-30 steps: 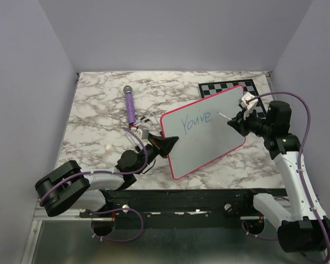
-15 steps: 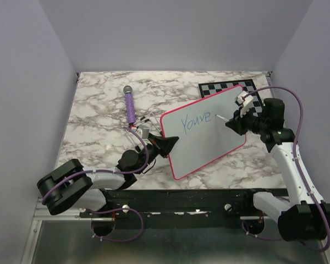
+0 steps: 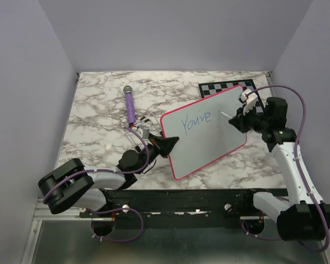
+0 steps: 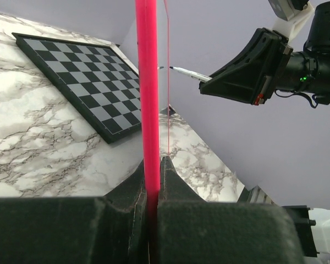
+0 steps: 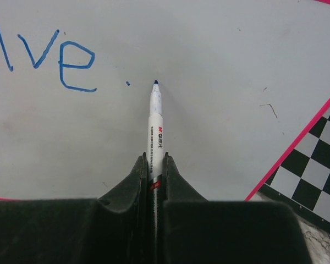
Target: Write a sentence on the whiteboard
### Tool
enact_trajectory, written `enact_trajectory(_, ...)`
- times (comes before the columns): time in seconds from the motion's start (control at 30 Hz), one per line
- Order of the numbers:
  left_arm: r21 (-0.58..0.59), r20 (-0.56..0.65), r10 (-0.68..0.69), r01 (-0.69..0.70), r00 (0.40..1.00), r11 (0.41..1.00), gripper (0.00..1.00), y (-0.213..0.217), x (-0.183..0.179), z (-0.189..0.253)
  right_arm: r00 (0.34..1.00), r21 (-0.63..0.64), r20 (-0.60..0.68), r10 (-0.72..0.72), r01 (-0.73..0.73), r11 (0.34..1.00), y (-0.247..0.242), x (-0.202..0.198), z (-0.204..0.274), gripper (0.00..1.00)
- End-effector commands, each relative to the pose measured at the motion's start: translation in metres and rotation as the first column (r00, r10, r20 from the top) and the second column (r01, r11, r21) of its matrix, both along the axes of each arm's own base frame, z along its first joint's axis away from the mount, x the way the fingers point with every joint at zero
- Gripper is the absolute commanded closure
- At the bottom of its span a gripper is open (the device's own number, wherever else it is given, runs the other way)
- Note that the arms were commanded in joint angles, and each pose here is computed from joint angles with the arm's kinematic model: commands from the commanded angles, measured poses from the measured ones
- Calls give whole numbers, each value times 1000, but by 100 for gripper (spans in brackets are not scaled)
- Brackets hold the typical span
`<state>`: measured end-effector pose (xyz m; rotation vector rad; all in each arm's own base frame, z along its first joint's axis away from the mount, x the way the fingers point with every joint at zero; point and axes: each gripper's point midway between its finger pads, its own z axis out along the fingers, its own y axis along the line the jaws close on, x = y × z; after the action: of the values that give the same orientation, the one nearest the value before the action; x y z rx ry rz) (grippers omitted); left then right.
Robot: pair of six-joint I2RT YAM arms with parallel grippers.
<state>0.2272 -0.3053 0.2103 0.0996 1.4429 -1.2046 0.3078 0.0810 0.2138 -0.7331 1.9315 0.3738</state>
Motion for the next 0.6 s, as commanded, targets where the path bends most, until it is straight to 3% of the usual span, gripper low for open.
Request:
enact_trajectory(0.0,110,-4,-66,66,998,992,100,-8,-10,-26,998,-2,45,-46,46,999,-8,14,16,100)
enact_trajectory(0.57,108,-7,-82,83,997,991,100,-13,-10,-27,995,74,36,95,-98,992,17,5,17,100)
